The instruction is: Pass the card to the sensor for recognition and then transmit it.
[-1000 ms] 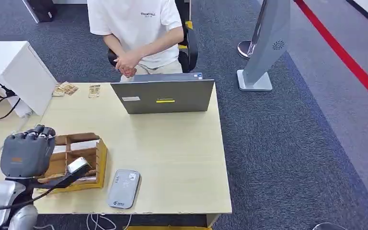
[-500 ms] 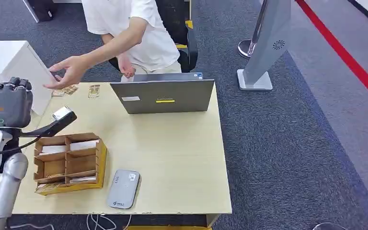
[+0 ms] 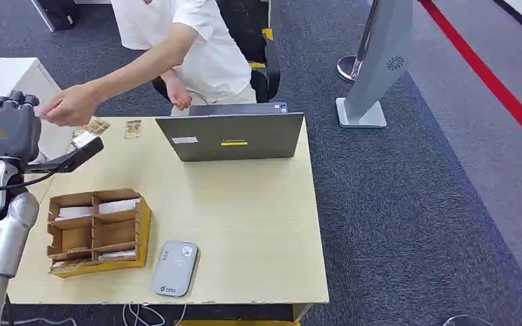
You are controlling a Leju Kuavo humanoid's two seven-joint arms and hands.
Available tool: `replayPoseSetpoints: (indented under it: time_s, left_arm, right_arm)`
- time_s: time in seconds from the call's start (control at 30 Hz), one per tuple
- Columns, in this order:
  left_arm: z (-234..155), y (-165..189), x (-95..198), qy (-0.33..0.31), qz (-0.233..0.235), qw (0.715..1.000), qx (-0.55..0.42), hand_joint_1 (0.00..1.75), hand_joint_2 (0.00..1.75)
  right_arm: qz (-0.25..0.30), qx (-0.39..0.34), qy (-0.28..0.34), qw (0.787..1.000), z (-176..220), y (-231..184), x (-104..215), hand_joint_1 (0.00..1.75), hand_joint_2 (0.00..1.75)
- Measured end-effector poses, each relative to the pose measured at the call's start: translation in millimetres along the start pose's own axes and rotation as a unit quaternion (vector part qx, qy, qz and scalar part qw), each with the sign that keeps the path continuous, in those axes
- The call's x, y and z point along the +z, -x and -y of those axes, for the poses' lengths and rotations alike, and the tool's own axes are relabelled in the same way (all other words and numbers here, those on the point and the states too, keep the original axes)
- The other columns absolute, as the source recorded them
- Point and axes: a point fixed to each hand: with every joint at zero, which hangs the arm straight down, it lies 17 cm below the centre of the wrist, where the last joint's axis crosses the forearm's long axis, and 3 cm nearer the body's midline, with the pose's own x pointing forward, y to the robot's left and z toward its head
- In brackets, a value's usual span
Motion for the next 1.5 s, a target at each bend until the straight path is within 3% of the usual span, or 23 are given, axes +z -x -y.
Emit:
replayPoseSetpoints:
  time_s: [0.53, 0.77, 0.93, 1.17, 1.5]
  left_arm:
    - [15, -18, 37, 0.030, 0.006, 0.999, 0.035, 0.00, 1.75]
    - [0, -51, 94, 0.037, 0.039, 0.996, 0.072, 0.00, 1.75]
    - [-9, -72, 169, 0.059, 0.071, 0.992, 0.086, 0.00, 1.75]
    - [-16, -82, 234, 0.091, 0.081, 0.987, 0.106, 0.00, 1.75]
    - [-14, -79, 263, 0.144, 0.090, 0.981, 0.096, 0.00, 1.75]
  right_arm:
    - [0.000, -0.011, 0.000, 1.000, -1, 2, 0, 0.00, 1.75]
    - [-0.002, -0.037, 0.002, 0.999, -3, 4, 0, 0.00, 1.75]
    - [-0.010, -0.067, 0.005, 0.998, -6, 11, 1, 0.00, 1.75]
    - [-0.010, -0.084, 0.011, 0.996, -5, 10, 1, 0.00, 1.75]
    - [0.025, -0.108, 0.017, 0.994, 1, -9, 1, 0.00, 1.75]
